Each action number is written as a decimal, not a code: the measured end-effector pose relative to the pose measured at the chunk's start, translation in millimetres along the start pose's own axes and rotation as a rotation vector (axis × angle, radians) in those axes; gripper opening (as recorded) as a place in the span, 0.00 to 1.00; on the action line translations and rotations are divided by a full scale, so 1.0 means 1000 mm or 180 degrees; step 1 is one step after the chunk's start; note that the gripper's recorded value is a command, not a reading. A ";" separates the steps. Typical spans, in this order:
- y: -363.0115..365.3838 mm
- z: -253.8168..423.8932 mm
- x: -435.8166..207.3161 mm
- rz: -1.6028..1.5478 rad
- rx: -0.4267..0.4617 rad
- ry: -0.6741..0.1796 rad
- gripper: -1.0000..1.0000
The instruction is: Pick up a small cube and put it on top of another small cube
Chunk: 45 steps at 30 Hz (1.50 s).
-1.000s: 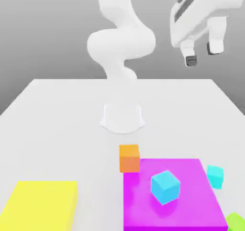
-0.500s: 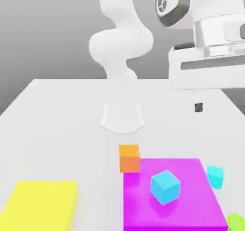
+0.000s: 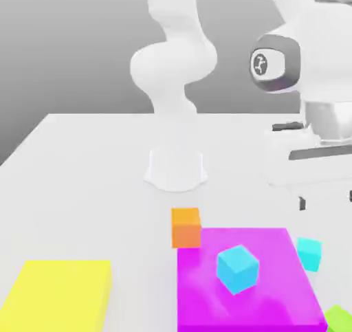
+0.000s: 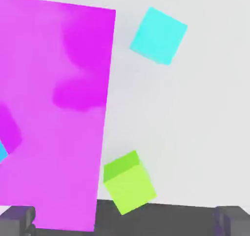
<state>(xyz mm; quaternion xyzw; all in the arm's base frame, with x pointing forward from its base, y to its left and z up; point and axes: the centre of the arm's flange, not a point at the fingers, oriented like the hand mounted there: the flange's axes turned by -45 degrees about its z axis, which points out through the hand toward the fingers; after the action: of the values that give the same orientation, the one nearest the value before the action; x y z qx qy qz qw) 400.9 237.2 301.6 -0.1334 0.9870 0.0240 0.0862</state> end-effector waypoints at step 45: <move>-0.056 0.045 0.010 -0.2271 -0.0026 0.0576 0.00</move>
<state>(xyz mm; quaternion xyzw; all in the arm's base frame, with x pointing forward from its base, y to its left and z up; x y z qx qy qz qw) 414.0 184.1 254.4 -0.4712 0.8819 -0.0155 0.0009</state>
